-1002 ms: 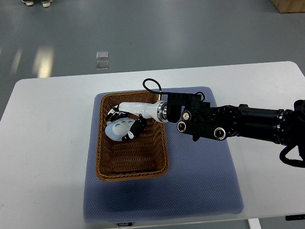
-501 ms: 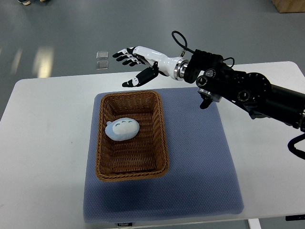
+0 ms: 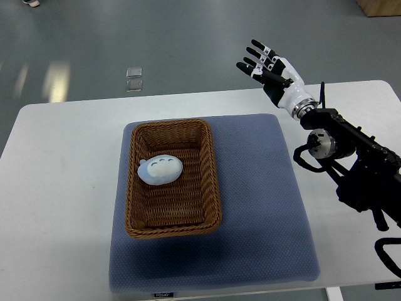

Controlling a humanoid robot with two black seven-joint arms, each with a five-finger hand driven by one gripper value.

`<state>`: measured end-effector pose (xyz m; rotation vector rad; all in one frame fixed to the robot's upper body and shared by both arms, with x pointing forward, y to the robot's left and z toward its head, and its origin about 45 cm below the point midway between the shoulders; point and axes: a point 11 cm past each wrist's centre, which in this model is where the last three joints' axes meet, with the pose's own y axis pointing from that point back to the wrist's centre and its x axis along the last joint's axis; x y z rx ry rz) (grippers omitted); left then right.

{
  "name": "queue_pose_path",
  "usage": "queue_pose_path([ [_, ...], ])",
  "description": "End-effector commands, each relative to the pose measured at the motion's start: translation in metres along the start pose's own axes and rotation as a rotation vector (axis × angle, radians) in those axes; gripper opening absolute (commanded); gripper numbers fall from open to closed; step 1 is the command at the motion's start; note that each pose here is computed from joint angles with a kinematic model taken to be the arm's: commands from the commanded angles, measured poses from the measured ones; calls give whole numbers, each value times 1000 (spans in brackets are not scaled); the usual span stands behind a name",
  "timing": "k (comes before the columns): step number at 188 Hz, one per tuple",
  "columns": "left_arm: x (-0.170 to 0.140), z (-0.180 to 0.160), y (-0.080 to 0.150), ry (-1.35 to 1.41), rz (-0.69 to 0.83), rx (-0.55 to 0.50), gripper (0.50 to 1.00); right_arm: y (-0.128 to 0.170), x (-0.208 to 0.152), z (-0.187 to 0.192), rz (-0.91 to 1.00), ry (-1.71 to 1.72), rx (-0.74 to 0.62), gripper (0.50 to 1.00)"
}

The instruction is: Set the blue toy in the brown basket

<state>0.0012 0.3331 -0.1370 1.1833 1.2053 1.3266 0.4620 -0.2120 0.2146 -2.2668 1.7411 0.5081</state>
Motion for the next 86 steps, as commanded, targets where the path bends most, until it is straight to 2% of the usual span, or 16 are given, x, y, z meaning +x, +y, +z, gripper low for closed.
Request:
queue_pose_path([
  [1, 0, 0, 0, 0, 0, 0, 1000, 5, 8, 9, 29, -52, -14, 911],
  [86, 0, 0, 0, -2, 0, 0, 1000, 11, 7, 17, -20, -85, -24, 911],
])
